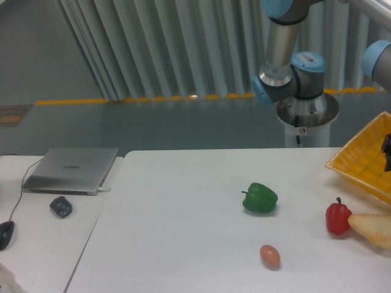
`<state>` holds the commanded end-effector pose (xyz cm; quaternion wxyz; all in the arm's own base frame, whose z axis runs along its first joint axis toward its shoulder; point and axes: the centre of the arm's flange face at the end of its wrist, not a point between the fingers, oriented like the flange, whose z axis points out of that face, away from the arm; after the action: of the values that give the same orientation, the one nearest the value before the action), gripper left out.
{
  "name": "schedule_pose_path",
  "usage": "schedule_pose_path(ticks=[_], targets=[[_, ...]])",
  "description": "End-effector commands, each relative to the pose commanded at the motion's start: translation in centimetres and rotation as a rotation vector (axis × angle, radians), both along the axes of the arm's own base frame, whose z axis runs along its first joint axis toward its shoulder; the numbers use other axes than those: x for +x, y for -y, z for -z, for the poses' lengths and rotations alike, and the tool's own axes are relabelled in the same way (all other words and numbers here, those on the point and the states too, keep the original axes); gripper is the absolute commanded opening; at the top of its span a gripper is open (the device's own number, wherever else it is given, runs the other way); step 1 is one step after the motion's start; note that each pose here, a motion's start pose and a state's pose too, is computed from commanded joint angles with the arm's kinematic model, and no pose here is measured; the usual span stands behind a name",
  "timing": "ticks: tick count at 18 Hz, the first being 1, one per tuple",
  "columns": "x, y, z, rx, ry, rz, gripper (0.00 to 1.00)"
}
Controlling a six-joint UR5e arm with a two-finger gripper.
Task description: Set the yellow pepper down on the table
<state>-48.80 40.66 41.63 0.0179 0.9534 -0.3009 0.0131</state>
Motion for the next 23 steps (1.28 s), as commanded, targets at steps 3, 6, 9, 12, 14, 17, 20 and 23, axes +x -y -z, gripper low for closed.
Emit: schedule_pose_path(ticks=[3, 6, 9, 12, 14, 17, 20, 23], targets=[[-0.2, 2.4, -1.1, 0.04, -0.065, -0.061, 1.0], [-0.6, 3.7, -1.1, 0.048, -0.076, -0.25, 1.0], [-0.9, 4.0, -0.9, 0.058, -0.091, -0.448, 1.0], [-1.6, 4.7, -0.6, 0.067, -0.101, -0.661, 1.0], [-2.7, 5.5, 0.4, 0.069, -0.1, -0.802, 1.0], [-3.4, 6.9, 2.1, 0.087, -0.115, -0.886, 1.0], [-4.2, 7.4, 3.3, 0.104, -0.127, -1.012, 1.0], [-5.3, 8.2, 4.1, 0.122, -0.118, -1.117, 1.0]])
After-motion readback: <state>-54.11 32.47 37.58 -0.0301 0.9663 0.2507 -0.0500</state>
